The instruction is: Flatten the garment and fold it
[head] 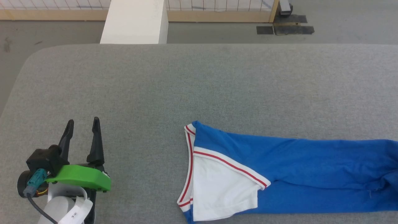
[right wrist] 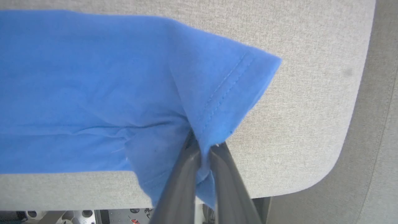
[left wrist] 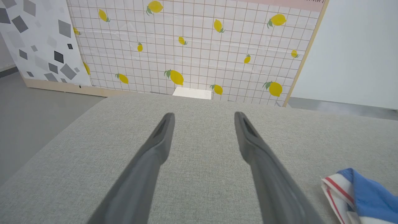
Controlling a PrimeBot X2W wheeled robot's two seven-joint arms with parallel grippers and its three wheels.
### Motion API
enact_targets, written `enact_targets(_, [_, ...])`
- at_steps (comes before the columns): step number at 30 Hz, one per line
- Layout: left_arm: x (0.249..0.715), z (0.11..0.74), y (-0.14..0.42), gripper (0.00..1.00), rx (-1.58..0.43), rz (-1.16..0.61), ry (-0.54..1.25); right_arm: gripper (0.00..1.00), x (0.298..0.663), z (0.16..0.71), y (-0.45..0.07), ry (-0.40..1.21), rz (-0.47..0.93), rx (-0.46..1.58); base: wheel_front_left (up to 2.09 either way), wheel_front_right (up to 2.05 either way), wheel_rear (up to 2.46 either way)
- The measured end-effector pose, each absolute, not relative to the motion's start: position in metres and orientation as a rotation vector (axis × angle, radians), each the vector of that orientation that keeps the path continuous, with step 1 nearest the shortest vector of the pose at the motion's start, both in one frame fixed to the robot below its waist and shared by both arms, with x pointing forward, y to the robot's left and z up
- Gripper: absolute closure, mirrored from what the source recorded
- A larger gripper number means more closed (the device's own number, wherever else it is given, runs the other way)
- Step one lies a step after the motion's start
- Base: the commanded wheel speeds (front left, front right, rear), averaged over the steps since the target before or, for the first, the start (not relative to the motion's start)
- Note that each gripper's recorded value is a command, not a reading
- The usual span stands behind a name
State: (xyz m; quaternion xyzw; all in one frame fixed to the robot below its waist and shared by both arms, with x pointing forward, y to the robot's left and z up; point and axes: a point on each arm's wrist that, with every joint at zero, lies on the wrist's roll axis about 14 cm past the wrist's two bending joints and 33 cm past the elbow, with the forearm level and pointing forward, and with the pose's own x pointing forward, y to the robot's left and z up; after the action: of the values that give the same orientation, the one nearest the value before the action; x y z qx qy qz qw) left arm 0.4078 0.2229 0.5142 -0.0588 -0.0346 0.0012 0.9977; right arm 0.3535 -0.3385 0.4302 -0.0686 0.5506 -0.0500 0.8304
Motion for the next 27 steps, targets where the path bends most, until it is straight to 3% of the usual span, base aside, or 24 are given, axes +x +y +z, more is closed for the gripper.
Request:
enact_targets(7, [0.4,0.517,0.222,0.0,-0.125,0.006,-0.069,1.0,0.346,0.462,-0.29,1.208,0.057,-0.245,0.0,0.0,0.0])
enact_targets(14, [0.394,0.522,0.223,0.0,-0.133,0.01,-0.077,1.0,0.35,0.477,-0.223,1.148,0.273,-0.292,0.0,0.0,0.0])
enact_targets(27, [0.389,0.518,0.23,0.0,-0.141,0.038,-0.065,1.0,0.365,0.467,-0.069,1.019,0.698,-0.179,0.0,0.0,0.0])
